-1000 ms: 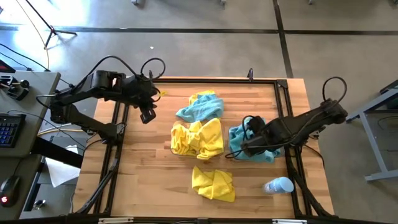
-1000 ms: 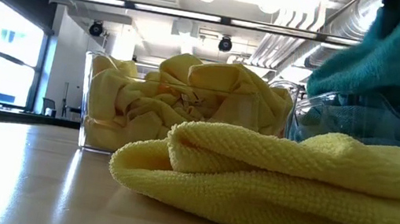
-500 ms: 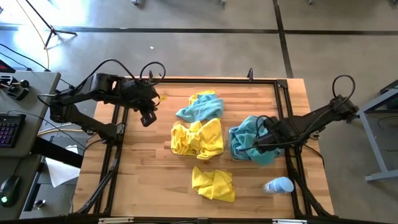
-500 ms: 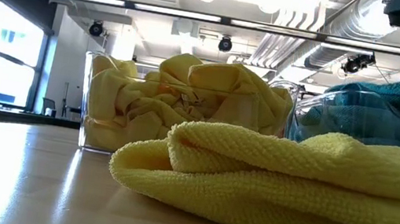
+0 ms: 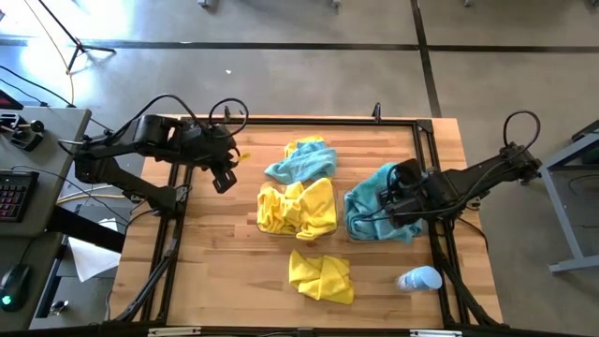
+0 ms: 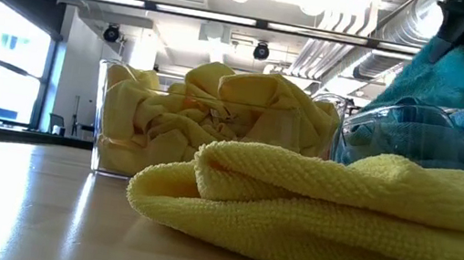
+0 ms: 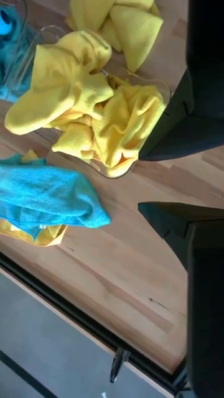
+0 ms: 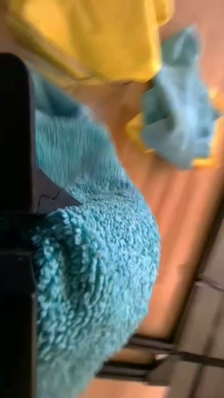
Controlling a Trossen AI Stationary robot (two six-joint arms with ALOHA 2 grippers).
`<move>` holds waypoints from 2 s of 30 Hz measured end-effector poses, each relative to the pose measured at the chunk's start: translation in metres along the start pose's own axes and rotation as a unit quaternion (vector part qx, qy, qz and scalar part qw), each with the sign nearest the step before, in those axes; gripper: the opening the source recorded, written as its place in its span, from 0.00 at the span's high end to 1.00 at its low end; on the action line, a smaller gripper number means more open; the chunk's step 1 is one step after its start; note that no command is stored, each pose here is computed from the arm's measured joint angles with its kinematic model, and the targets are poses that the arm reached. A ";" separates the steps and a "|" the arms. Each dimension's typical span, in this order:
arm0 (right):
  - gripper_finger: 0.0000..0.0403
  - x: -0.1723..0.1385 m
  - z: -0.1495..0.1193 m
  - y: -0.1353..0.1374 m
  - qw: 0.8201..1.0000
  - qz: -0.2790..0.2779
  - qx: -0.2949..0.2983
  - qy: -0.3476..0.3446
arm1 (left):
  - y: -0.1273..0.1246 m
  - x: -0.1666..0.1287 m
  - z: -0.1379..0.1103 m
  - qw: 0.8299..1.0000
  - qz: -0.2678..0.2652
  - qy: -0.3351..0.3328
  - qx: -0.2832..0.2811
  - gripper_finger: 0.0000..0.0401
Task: Sort microfiber towel by color & place in baskets
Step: Put the blue microfiber cloth into the right transparent bin
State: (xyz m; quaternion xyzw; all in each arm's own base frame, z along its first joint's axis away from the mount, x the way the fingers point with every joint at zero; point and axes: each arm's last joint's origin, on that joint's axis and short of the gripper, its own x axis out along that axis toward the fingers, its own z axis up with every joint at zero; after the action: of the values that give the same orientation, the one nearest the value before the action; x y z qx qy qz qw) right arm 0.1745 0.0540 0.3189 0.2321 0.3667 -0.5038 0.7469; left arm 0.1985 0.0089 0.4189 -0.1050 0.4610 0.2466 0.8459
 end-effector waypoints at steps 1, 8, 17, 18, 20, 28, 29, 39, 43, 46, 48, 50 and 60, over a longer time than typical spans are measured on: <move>1.00 0.000 0.002 0.000 1.000 0.003 -0.003 -0.015 | 0.000 0.000 0.000 1.000 0.000 0.000 0.000 0.74; 1.00 0.003 -0.004 -0.001 0.988 -0.001 -0.004 0.157 | 0.000 0.000 0.000 1.000 0.001 0.000 -0.009 0.74; 1.00 0.005 -0.007 0.026 0.975 0.075 0.072 0.194 | -0.003 0.004 -0.002 1.000 0.010 -0.004 0.026 0.74; 1.00 0.008 -0.008 0.029 0.976 0.066 0.068 0.195 | -0.006 0.009 -0.003 0.999 0.011 -0.005 0.037 0.74; 1.00 0.014 -0.012 0.034 0.975 0.042 0.058 0.209 | -0.011 0.019 -0.009 0.999 0.003 -0.003 0.046 0.74; 1.00 0.044 -0.036 0.058 0.974 -0.018 0.029 0.225 | -0.018 0.066 -0.055 0.997 -0.070 0.015 0.036 0.74; 1.00 0.050 -0.042 0.058 0.972 -0.015 0.032 0.232 | -0.017 0.068 -0.060 0.996 -0.080 0.013 0.026 0.74; 1.00 0.115 -0.095 0.037 0.948 0.061 0.134 0.283 | 0.004 0.061 -0.103 0.990 -0.133 -0.016 -0.053 0.74; 1.00 0.128 -0.106 0.033 0.942 0.074 0.163 0.284 | 0.008 0.054 -0.105 0.986 -0.149 -0.039 -0.063 0.74; 0.97 0.127 -0.104 0.034 0.944 0.069 0.164 0.276 | 0.010 0.051 -0.106 0.985 -0.155 -0.047 -0.066 0.74; 0.93 0.124 -0.101 0.036 0.948 0.071 0.154 0.269 | 0.010 0.051 -0.107 0.984 -0.156 -0.048 -0.066 0.74; 0.89 0.120 -0.097 0.038 0.950 0.067 0.150 0.266 | 0.010 0.050 -0.107 0.984 -0.156 -0.049 -0.066 0.74; 0.69 0.076 -0.070 0.038 0.958 -0.011 0.108 0.266 | 0.010 0.050 -0.107 0.984 -0.156 -0.049 -0.066 0.74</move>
State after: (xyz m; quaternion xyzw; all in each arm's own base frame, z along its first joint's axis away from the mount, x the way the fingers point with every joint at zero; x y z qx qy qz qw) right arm 0.2045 0.0748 0.2151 0.4328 0.4983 -0.4688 0.5870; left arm 0.1383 -0.0092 0.3185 -0.2190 0.3801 0.1460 0.8867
